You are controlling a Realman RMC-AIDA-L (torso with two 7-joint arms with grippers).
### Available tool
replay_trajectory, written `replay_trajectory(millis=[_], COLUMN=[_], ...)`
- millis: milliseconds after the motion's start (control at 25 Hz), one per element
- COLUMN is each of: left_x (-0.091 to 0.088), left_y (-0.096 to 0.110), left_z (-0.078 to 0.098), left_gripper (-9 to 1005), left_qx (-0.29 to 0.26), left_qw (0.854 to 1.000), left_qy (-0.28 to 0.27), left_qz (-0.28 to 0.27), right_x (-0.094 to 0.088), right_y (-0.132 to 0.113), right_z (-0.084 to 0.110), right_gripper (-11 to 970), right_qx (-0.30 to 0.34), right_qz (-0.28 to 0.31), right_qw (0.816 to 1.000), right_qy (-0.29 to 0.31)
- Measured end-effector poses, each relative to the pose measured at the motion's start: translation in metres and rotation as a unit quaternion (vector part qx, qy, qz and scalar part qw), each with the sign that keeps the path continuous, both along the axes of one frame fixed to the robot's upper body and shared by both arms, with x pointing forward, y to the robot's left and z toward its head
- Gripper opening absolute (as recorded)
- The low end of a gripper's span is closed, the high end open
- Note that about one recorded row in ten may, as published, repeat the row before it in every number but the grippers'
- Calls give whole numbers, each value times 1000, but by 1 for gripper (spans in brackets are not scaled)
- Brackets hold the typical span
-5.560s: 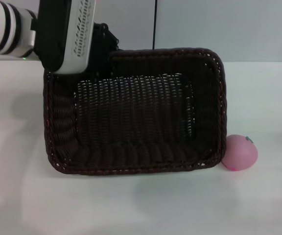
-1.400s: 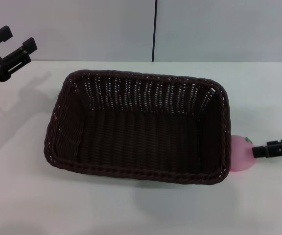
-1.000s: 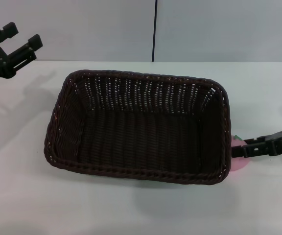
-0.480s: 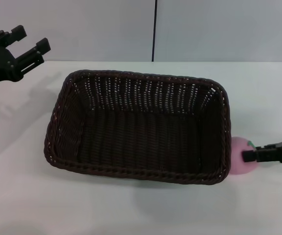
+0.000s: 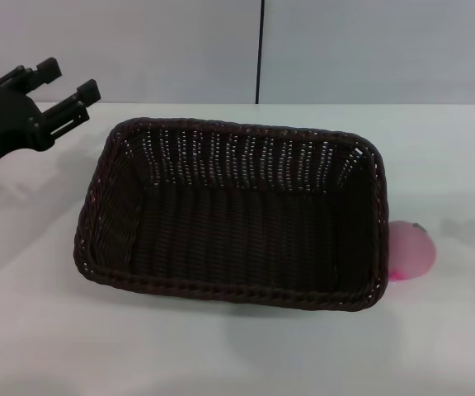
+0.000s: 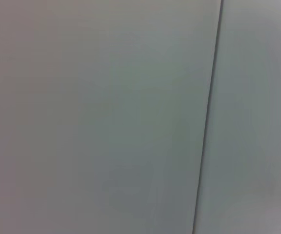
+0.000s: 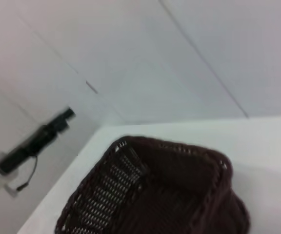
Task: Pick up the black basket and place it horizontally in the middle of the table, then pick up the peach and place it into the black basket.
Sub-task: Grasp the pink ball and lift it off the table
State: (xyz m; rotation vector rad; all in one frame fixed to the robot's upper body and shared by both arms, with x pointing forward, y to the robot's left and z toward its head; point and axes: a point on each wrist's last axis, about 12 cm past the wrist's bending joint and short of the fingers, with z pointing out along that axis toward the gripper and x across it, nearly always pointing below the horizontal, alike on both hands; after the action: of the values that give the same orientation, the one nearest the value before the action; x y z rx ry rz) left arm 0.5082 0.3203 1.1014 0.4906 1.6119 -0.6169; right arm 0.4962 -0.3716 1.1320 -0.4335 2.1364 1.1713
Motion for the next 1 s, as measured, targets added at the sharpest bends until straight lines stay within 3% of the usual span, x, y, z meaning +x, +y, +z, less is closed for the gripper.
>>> replay_trajectory(millis=[200,360,680,840,1000], left_x=[-1,-3,-4,-5,-6], left_y=[0,1,1,0,0], left_z=[-3,-4,-5,-6,-6], left_gripper=[709,709,709,709,709], left_qx=[-7,-8,-8,-11,-12], left_qw=[1000,1000,1000,1000,1000], left_qy=[5,6,7,9,8], left_qz=[-1,0,0,-4,-7], right_x=[5,12,18,25,33], right_y=[1,7,12,25,40], right_z=[-9,-20,-30,-42,-51], right_gripper=[-2,45,181,252,384], right_qx=[-45,-79,-73,-68,-85], right_qz=[-5,-10,-15,-4,13], right_qw=[998,994,993,993,991], right_qy=[34,70,88,98,105])
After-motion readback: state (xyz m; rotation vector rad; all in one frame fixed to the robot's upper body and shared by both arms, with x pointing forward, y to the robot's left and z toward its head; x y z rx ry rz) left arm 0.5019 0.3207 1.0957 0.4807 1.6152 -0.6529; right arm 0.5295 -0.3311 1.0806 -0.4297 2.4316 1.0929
